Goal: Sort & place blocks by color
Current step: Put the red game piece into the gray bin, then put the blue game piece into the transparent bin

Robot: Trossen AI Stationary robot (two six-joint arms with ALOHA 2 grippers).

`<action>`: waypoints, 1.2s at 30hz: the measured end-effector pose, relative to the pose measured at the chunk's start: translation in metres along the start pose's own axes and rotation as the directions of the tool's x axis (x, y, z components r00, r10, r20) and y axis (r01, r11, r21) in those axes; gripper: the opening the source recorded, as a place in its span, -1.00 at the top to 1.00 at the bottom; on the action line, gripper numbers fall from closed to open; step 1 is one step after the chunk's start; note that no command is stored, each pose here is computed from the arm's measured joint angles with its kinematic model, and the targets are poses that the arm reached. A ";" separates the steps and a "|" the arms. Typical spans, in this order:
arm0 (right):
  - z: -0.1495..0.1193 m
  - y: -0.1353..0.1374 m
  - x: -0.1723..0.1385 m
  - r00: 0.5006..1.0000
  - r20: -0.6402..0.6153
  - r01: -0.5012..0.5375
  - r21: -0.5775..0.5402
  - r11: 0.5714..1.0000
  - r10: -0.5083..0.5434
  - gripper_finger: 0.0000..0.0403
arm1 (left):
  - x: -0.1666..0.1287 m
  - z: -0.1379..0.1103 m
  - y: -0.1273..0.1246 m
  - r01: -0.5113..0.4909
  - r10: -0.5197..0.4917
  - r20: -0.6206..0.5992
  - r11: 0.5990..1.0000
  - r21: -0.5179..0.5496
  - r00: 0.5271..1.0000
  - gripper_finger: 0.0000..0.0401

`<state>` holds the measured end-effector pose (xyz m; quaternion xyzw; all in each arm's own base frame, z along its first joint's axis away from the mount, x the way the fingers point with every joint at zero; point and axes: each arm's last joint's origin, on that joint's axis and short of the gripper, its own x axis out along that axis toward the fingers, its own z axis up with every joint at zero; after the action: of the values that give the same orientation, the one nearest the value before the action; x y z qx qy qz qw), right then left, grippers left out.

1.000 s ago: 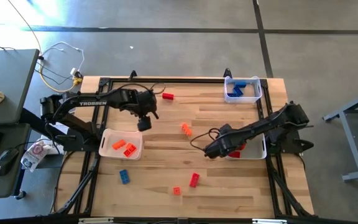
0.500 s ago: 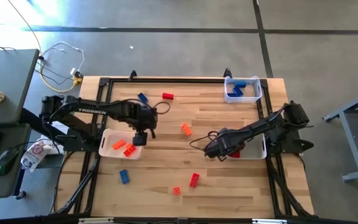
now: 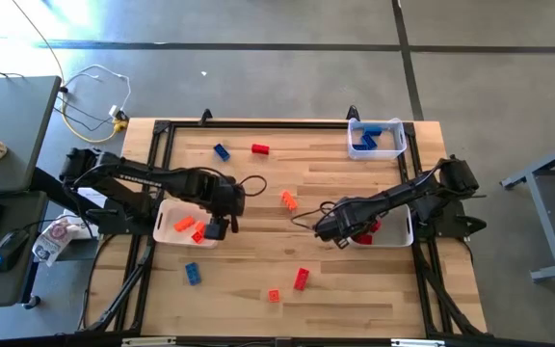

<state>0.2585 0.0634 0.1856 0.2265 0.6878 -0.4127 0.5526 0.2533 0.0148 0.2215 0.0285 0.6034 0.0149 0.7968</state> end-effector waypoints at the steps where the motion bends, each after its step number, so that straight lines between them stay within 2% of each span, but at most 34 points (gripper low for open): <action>1: 0.000 0.000 0.000 1.000 0.001 0.000 0.001 1.000 0.000 0.46 | 0.000 0.000 -0.002 0.002 -0.002 0.002 1.000 0.006 1.000 -0.10; 11: -0.001 -0.002 0.000 0.999 -0.034 0.008 -0.007 1.000 -0.008 0.46 | -0.001 0.001 -0.012 0.013 -0.013 0.007 1.000 0.012 1.000 -0.10; 14: 0.001 -0.002 0.000 0.995 -0.097 -0.019 -0.010 1.000 0.018 0.46 | -0.001 0.001 -0.013 0.013 -0.013 0.008 1.000 0.014 1.000 -0.10; 17: 0.003 -0.002 0.000 0.989 -0.142 -0.061 -0.069 0.996 0.050 0.50 | -0.001 0.001 -0.013 0.013 -0.013 0.008 1.000 0.013 1.000 -0.10; 22: 0.008 -0.003 0.000 0.996 -0.083 -0.042 -0.089 0.995 0.034 0.53 | -0.001 0.001 -0.013 0.013 -0.013 0.009 1.000 0.014 1.000 -0.10; 28: 0.007 -0.003 0.000 0.996 -0.083 -0.043 -0.108 0.993 0.034 0.33 | -0.001 0.002 -0.012 -0.007 0.006 0.012 1.000 0.028 1.000 -0.10; 32: 0.007 -0.003 0.000 0.996 -0.082 -0.037 -0.109 0.993 0.028 0.15 | -0.001 0.003 -0.009 -0.095 0.095 0.021 0.995 0.027 0.995 -0.10; 36: 0.007 -0.007 0.000 0.997 -0.076 0.013 -0.068 0.998 -0.018 0.04 | -0.001 0.004 0.001 -0.204 0.204 0.025 0.979 0.000 0.979 -0.10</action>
<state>0.2566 0.0539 0.1872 0.2180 0.7237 -0.3848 0.5298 0.2565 0.0158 0.2234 0.0917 0.5875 0.0954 0.7983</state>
